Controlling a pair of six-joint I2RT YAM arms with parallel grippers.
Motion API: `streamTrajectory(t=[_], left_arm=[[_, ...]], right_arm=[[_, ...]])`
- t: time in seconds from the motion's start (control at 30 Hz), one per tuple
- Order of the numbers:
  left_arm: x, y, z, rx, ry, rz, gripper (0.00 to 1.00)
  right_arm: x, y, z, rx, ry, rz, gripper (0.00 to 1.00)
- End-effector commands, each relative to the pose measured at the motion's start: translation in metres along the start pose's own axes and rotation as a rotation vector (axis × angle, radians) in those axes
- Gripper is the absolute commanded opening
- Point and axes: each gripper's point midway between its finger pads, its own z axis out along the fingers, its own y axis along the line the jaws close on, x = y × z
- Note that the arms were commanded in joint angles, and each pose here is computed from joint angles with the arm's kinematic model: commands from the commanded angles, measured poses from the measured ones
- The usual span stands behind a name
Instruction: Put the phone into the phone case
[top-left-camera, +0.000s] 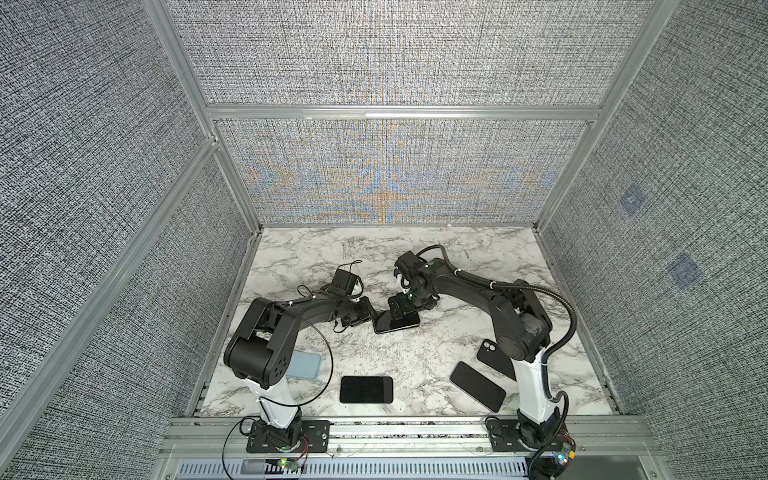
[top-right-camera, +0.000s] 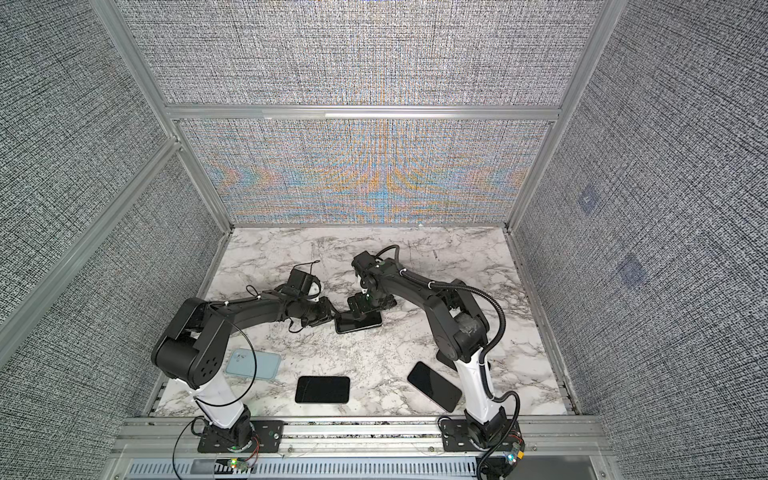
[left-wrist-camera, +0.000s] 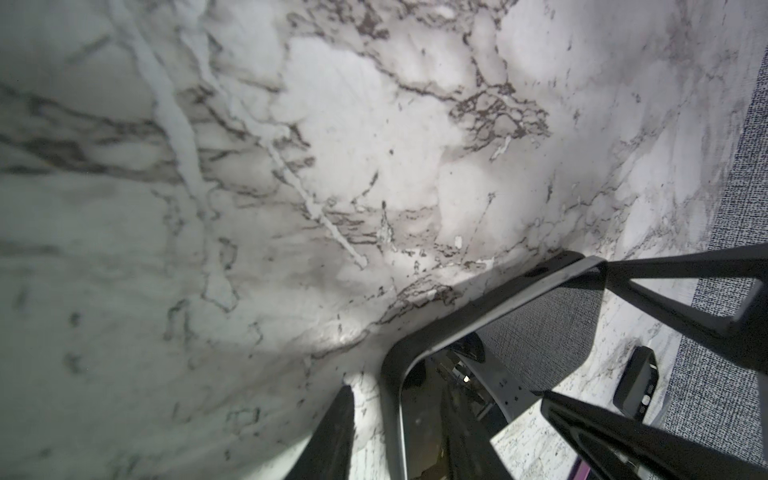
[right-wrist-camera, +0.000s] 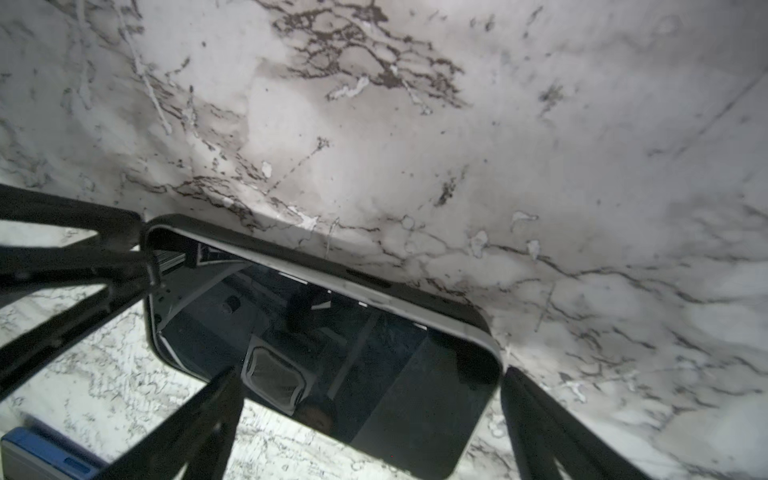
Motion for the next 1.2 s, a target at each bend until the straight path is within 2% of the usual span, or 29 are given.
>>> streamTrajectory(t=[0.0, 0.23, 0.37, 0.53, 0.77, 1.17], left_arm=[[0.025, 0.029, 0.004, -0.119, 0.079, -0.055, 0.37], [0.028, 0.026, -0.002, -0.118, 0.078, -0.052, 0.37], [0.032, 0.018, -0.013, -0.090, 0.070, -0.059, 0.37], [0.043, 0.006, -0.018, -0.029, 0.089, -0.084, 0.41], [0.043, -0.013, -0.020, 0.036, 0.087, -0.093, 0.49], [0.035, -0.017, -0.013, 0.051, 0.074, -0.115, 0.51]], right_arm=[[0.008, -0.008, -0.002, 0.069, 0.026, -0.001, 0.99], [0.007, -0.009, -0.017, 0.084, -0.010, -0.007, 0.99], [0.011, -0.010, -0.031, 0.051, -0.056, -0.007, 0.89], [0.021, -0.013, -0.030, -0.014, -0.087, 0.027, 0.77], [0.026, -0.016, -0.025, -0.099, -0.117, 0.073, 0.69], [0.032, -0.018, -0.009, -0.140, -0.099, 0.073, 0.58]])
